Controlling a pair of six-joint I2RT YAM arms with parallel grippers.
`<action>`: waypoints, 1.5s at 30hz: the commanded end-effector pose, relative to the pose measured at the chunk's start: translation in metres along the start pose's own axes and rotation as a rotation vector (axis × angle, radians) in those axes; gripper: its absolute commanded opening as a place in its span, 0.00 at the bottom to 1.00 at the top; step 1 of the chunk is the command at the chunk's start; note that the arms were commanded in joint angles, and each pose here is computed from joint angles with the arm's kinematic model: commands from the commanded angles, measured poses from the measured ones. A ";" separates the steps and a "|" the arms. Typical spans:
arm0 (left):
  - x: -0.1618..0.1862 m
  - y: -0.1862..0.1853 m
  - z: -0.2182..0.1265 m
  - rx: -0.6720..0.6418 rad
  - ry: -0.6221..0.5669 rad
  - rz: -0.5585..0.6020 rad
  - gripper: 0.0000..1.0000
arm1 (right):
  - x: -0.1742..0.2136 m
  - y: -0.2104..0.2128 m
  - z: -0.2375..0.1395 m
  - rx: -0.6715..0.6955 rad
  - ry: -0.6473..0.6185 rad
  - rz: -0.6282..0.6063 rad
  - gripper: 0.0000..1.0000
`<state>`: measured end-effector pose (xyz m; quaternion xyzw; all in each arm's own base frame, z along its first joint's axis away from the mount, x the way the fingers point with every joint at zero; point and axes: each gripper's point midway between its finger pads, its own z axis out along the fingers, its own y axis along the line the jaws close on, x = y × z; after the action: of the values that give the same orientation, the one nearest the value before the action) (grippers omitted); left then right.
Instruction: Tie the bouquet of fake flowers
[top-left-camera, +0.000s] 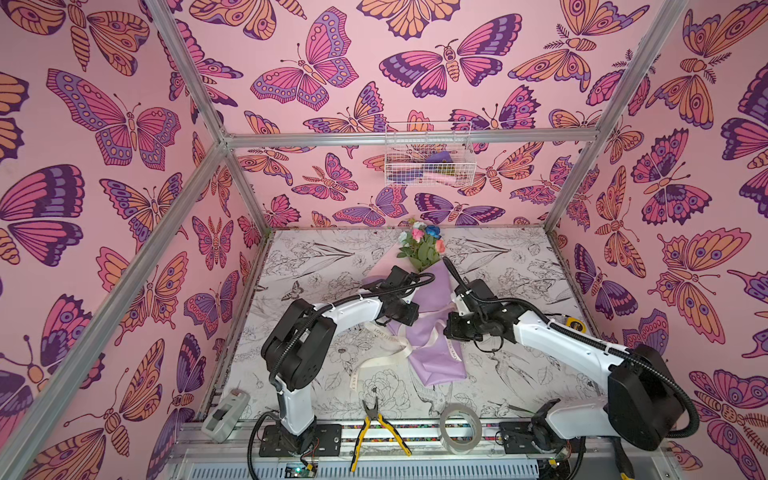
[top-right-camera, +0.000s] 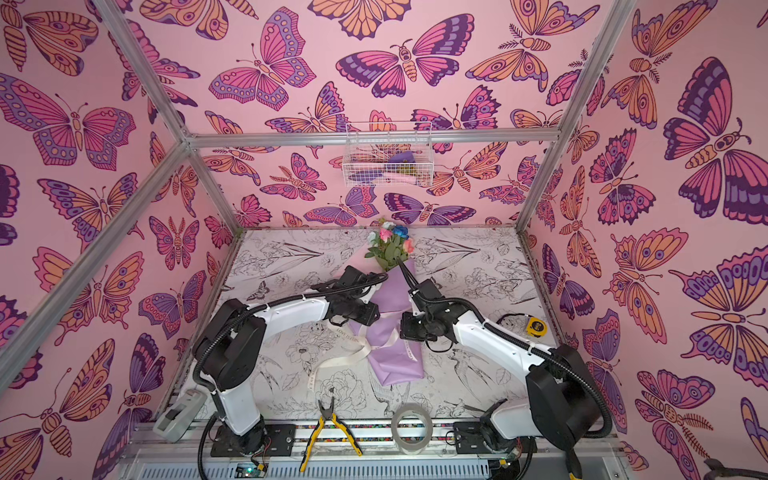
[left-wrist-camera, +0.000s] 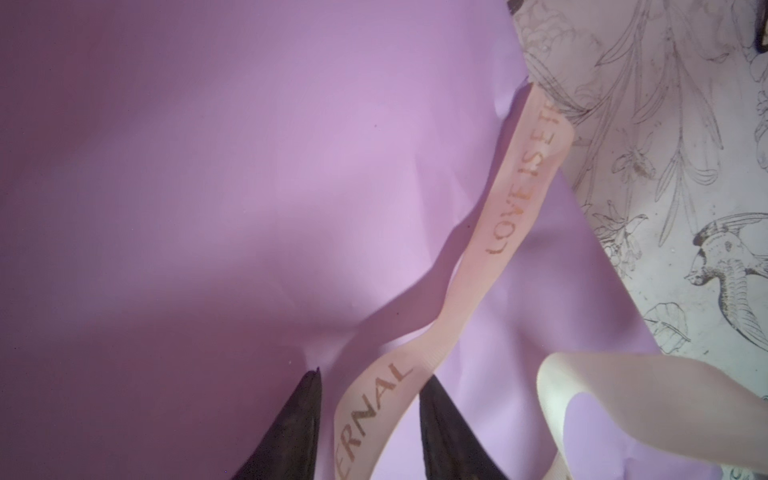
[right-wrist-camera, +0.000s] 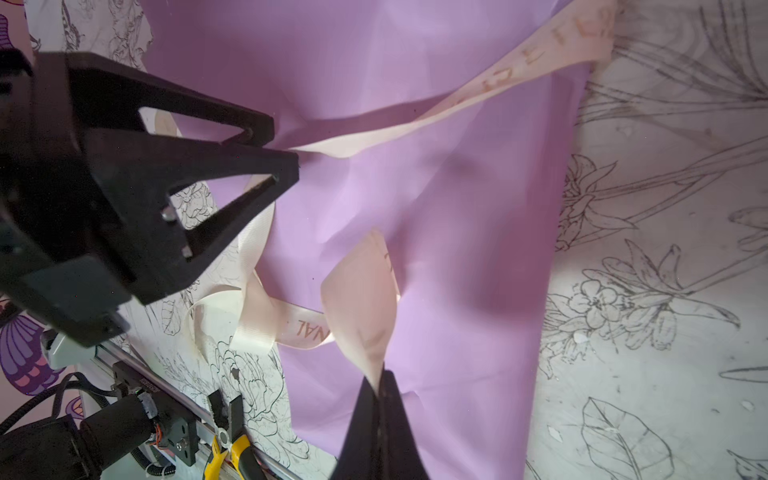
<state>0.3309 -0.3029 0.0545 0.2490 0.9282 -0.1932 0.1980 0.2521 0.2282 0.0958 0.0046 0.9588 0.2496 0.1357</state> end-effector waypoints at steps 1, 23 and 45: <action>0.006 -0.002 0.006 0.001 0.040 0.001 0.22 | 0.002 -0.005 0.009 -0.006 0.018 0.037 0.00; -0.015 -0.049 -0.034 0.178 -0.068 -0.043 0.00 | -0.041 -0.008 0.060 -0.025 -0.044 0.134 0.00; -0.004 -0.071 -0.026 0.278 -0.047 -0.078 0.00 | -0.068 -0.018 0.023 0.002 -0.304 0.148 0.40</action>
<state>0.2958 -0.3440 0.1008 0.2313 0.9008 -0.3163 0.1873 0.3304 0.2364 0.0720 0.1043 0.9243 0.2749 0.2435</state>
